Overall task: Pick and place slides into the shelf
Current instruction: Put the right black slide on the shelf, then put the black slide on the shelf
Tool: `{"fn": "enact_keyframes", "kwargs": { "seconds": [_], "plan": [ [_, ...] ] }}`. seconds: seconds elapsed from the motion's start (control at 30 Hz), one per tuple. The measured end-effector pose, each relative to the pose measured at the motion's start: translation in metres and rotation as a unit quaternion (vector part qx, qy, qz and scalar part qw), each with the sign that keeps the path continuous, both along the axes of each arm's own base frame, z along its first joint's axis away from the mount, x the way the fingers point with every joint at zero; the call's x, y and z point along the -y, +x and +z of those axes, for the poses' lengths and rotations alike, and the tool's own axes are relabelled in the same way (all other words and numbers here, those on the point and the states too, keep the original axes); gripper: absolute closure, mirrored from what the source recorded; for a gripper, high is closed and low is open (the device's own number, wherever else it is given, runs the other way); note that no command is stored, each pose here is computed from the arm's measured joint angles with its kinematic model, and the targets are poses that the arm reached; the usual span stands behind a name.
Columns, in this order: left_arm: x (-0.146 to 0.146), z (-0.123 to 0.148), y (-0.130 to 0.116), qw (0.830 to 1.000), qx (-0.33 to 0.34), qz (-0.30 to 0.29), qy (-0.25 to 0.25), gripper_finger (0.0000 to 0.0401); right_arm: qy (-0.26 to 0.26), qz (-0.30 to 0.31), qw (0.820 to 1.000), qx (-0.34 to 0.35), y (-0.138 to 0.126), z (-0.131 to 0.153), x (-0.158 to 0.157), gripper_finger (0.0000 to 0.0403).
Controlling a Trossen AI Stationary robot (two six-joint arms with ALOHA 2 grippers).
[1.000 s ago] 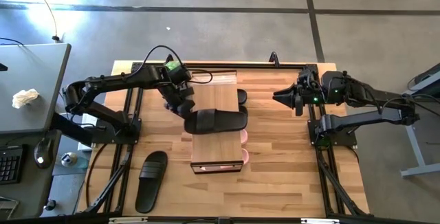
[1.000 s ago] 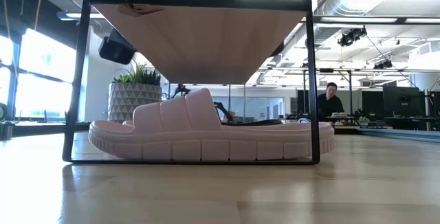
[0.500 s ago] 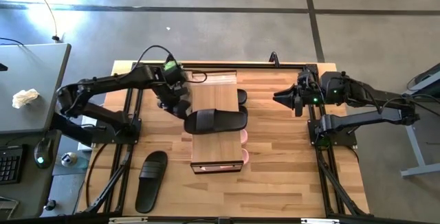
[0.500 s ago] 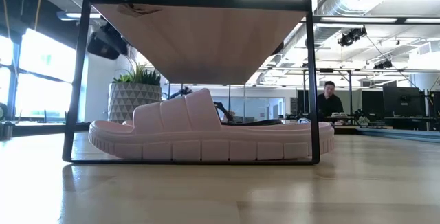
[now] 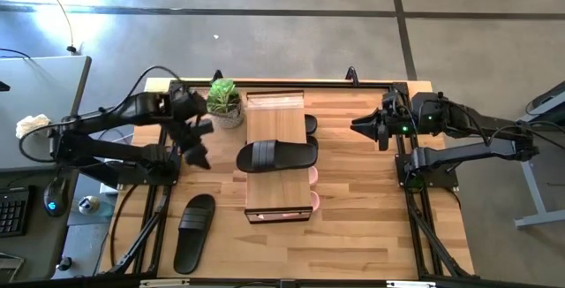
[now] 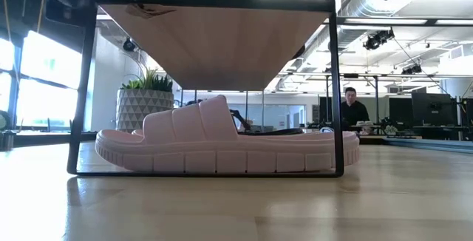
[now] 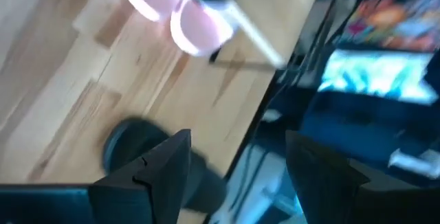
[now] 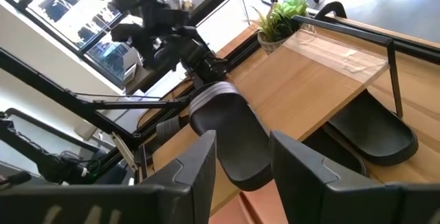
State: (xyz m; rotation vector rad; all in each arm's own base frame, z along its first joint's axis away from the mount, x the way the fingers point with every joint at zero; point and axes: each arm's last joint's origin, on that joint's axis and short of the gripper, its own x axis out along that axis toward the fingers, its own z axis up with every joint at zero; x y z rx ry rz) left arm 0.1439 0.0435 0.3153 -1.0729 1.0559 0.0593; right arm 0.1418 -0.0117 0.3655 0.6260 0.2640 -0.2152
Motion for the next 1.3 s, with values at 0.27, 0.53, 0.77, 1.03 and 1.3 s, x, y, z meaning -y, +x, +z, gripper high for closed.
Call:
{"fn": "enact_keyframes", "kwargs": {
  "seconds": [0.27, 0.53, 0.77, 1.03, 1.3],
  "plan": [
    [0.041, -0.025, 0.006, 0.988, -0.069, -0.134, 0.008, 0.018, 0.002, 0.004, 1.0, -0.005, 0.002, -0.001, 0.0, 0.0277],
    [0.058, -0.095, 0.004, 0.971, -0.161, -0.171, -0.037, 0.0181, 0.006, 0.019, 0.999, -0.042, 0.014, -0.01, 0.0, 0.0277],
    [0.059, -0.13, 0.006, 0.977, -0.122, -0.162, -0.061, 0.0181, 0.014, 0.031, 0.997, -0.074, 0.03, -0.019, 0.0, 0.0277],
    [0.059, -0.144, 0.007, 0.98, -0.102, -0.156, -0.063, 0.0181, 0.021, 0.041, 0.995, -0.088, 0.037, -0.024, 0.0, 0.0277],
    [0.06, -0.154, 0.002, 0.978, -0.109, -0.156, -0.082, 0.0181, 0.023, 0.039, 0.995, -0.087, 0.037, -0.024, 0.0, 0.0277]
  ]
}}
